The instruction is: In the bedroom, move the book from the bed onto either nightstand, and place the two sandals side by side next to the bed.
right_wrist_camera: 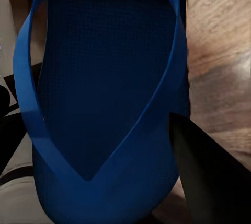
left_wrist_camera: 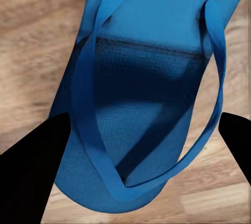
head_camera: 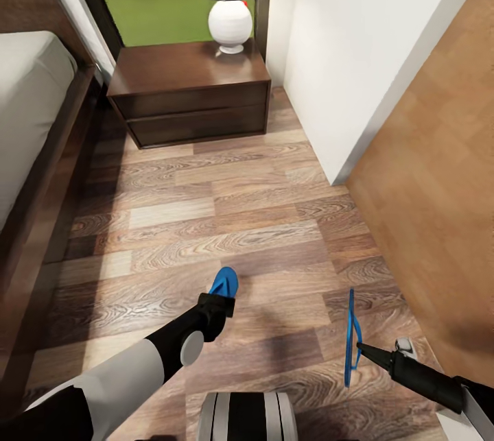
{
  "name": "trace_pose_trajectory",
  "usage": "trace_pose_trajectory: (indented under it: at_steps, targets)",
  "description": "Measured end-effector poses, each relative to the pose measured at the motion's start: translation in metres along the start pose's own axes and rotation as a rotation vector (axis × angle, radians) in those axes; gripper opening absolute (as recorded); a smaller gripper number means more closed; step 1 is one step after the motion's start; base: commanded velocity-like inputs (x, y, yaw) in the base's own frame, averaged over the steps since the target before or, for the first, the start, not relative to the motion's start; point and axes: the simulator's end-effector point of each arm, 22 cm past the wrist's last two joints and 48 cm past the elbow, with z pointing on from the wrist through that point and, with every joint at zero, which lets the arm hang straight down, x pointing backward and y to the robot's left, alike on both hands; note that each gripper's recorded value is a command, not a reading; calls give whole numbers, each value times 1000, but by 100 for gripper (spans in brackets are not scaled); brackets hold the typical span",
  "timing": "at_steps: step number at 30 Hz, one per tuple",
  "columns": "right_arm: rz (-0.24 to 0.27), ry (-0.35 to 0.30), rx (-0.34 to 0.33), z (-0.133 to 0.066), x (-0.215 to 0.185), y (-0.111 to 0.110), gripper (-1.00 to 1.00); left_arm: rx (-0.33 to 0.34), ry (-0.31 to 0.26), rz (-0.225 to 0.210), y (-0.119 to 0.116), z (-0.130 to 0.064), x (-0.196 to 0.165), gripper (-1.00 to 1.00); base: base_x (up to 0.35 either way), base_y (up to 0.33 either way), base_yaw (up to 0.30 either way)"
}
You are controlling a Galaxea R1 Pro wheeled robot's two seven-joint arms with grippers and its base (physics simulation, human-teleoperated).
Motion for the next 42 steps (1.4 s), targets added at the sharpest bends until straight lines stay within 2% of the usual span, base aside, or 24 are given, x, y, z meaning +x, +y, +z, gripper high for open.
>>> trace_pose_trajectory:
  at_steps: [7, 9, 11, 12, 13, 14, 15, 18, 21, 26, 37, 42]
  targets:
    - [-22, -11, -13, -2, -6, 12, -100, 3, 29, -5, -2, -12, 14, -100, 0, 0, 0]
    - [-29, -14, -17, -3, -8, 15, -100, -12, 19, -50, -1, -15, 16, -100, 0, 0, 0]
    - [-35, -18, -20, -3, -10, 18, -100, -51, -4, -161, 2, -20, 22, -100, 0, 0, 0]
    - [-35, -17, -20, -3, -10, 18, -100, -79, -16, -231, 6, -23, 26, -100, 0, 0, 0]
    - [-35, -17, -20, -3, -10, 18, -100, -118, -25, -326, 9, -27, 37, -100, 0, 0, 0]
    - [-35, -17, -20, -3, -10, 18, -100, -140, -30, -381, 9, -30, 43, -100, 0, 0, 0]
    - [-35, -17, -20, -3, -10, 18, -100, -155, -34, -426, 9, -31, 48, -100, 0, 0, 0]
    - [-34, -17, -20, -3, -10, 18, -100, -177, -40, -500, 8, -34, 56, -100, 0, 0, 0]
    - [-34, -17, -20, -3, -10, 18, -100, -181, -40, -522, 7, -33, 58, -100, 0, 0, 0]
    - [-34, -17, -20, -3, -10, 18, -100, -171, -8, -557, 2, -33, 65, -100, 0, 0, 0]
    - [-63, -31, -37, -6, -17, 33, -100, -168, 33, -563, -3, -49, 80, -100, 0, 0, 0]
    - [-79, -40, -47, -8, -22, 42, -100, -176, 24, -565, 3, -55, 68, -100, 0, 0, 0]
